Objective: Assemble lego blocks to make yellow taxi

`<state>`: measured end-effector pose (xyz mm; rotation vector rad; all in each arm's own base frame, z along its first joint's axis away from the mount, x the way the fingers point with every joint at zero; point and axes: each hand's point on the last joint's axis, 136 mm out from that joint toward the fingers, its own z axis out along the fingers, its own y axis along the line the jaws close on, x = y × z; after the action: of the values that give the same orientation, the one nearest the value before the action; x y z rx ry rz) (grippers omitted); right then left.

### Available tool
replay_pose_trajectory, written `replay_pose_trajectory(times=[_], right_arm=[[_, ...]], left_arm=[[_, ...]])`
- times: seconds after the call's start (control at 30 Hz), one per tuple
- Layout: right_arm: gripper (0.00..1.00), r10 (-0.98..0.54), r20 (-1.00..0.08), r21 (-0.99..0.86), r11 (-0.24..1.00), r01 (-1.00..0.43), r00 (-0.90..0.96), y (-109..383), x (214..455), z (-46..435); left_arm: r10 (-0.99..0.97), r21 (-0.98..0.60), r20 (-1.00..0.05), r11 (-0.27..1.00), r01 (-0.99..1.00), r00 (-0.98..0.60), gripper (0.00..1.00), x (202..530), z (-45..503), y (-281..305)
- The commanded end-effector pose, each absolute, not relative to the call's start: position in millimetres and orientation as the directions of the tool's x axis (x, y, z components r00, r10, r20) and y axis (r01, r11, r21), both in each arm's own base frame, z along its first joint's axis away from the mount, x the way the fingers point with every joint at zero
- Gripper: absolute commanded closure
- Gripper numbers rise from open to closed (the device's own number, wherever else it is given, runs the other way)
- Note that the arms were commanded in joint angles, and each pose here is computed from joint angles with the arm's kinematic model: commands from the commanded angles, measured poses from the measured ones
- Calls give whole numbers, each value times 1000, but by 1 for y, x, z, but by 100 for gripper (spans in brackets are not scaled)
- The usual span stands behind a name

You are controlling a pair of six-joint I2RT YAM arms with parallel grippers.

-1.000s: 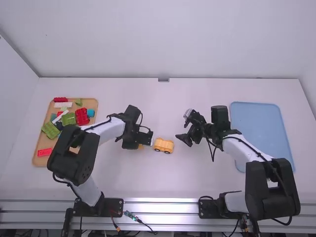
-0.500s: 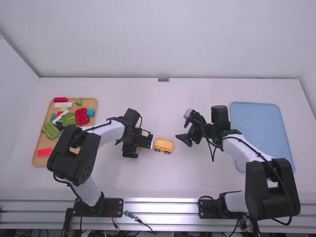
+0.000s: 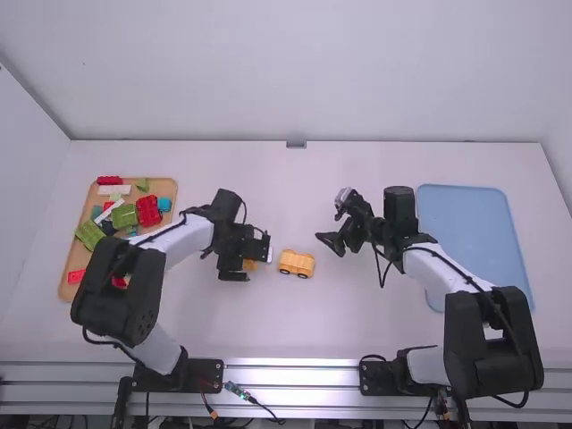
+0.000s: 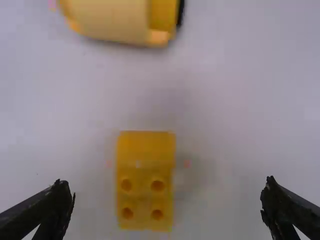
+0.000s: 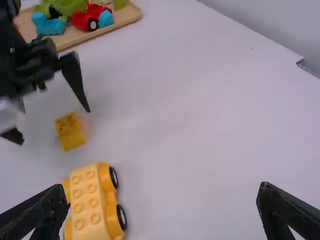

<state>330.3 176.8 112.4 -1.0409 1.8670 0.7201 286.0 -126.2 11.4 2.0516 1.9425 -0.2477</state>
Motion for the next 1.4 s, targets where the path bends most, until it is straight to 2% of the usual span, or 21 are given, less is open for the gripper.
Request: replay_pose_trajectory(times=[0.0, 0.07, 0.23, 0.33, 0.47, 0.67, 0.8, 1.03, 1.17, 1.3, 1.37], right_arm=[[1, -358, -895, 92, 438, -894, -267, 183, 321, 120], [1, -396, -908, 1, 316, -949, -133, 189, 303, 116], [1, -391, -919, -39, 229, -973, -55, 192, 276, 98], [1, -389, -921, -88, 190, -978, 7, 197, 259, 84], [1, -413, -910, -128, 228, -965, 23, 204, 248, 63], [1, -426, -904, -124, 260, -958, 1, 217, 253, 36], [1, -403, -914, -38, 222, -974, -56, 233, 268, 16], [1, -353, -931, 46, 143, -989, -95, 243, 278, 0], [1, -390, -913, 61, 150, -987, -116, 248, 277, -21], [1, -395, -914, 49, 124, -991, -94, 256, 267, -24], [1, -405, -909, 41, 150, -988, -100, 257, 267, -26]], left_arm=[[834, 182, -529, -64, 981, 153, 1, 298, 48, -140], [746, 205, -643, -52, 977, 174, 1, 299, 62, -138], [590, 210, -795, 48, 977, 142, 1, 300, 78, -125], [558, 216, -819, 85, 973, 133, 1, 300, 72, -120], [519, 225, -841, 85, 971, 150, 1, 289, 63, -125], [477, 244, -861, 82, 966, 177, 1, 278, 57, -131], [491, 179, -867, 145, 973, 87, 1, 283, 50, -128], [486, 168, -871, 152, 974, 74, 1, 286, 44, -128], [486, 171, -871, 153, 973, 76, 1, 288, 43, -128], [485, 161, -873, 184, 970, 53, 1, 294, 44, -127], [482, 166, -874, 184, 969, 58, 1, 295, 45, -127]])
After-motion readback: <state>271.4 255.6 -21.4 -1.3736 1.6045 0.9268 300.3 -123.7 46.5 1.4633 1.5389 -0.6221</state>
